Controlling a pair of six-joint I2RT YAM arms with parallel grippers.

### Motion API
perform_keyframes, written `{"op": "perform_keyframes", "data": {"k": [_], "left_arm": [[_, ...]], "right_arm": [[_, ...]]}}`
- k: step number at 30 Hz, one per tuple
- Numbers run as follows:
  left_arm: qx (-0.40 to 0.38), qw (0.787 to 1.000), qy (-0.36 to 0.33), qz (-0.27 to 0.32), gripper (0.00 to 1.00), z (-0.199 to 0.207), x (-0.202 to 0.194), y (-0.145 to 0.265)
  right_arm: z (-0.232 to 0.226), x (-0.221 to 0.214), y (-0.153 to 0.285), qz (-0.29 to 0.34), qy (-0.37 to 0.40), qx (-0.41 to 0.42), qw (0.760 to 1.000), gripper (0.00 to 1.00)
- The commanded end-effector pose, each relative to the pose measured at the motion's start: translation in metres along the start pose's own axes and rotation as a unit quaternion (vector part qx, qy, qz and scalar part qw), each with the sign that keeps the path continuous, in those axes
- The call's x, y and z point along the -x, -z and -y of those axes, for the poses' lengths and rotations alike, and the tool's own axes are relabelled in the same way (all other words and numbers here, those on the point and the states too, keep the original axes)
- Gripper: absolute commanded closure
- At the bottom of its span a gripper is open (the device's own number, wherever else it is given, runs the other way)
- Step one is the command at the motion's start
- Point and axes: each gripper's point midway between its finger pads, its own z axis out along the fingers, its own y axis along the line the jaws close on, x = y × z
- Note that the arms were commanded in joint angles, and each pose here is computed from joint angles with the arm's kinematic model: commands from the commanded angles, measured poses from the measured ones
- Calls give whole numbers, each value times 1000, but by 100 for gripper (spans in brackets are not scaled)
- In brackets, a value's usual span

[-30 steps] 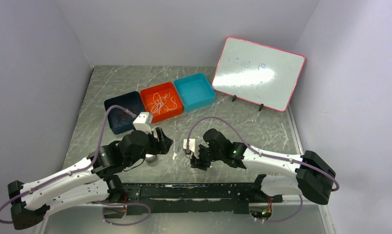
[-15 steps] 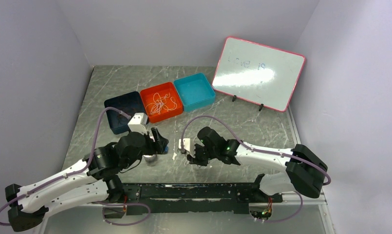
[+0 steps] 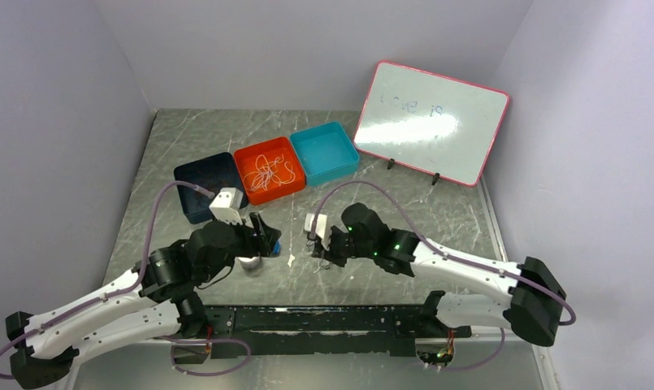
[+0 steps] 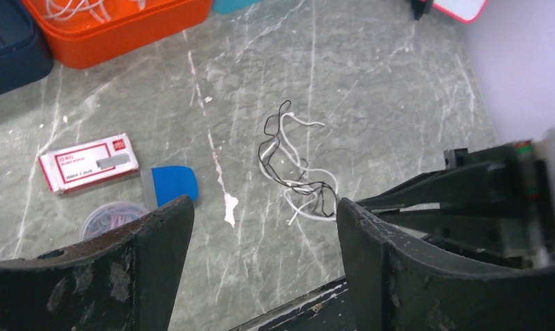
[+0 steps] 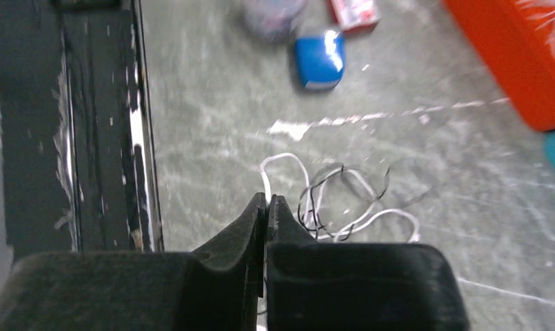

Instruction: Untangle the cables

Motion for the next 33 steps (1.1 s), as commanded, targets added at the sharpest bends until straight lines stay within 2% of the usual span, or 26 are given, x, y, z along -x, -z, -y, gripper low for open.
{"op": "perform_keyframes", "data": {"k": [1, 4, 9, 12, 16, 27, 33], "left_arm": [[-70, 996, -18, 42, 19, 25, 21, 5], [-113, 990, -22, 78, 16, 40, 39, 14], [-167, 977, -35, 130, 12, 62, 66, 27], [-180, 973, -51, 136, 11, 72, 70, 24], [-191, 970, -60, 141, 11, 83, 71, 16], [-220, 959, -84, 159, 9, 112, 80, 0], [-249, 948, -106, 166, 9, 126, 80, -1]], "right_arm": [[27, 63, 22, 89, -57, -81, 991, 100], [48, 83, 36, 122, -130, -146, 973, 100], [66, 102, 51, 134, -190, -192, 953, 100], [77, 117, 64, 153, -220, -223, 937, 100], [92, 132, 92, 203, -270, -273, 901, 100], [85, 171, 114, 249, -340, -240, 874, 100], [84, 182, 116, 247, -359, -231, 870, 100]]}}
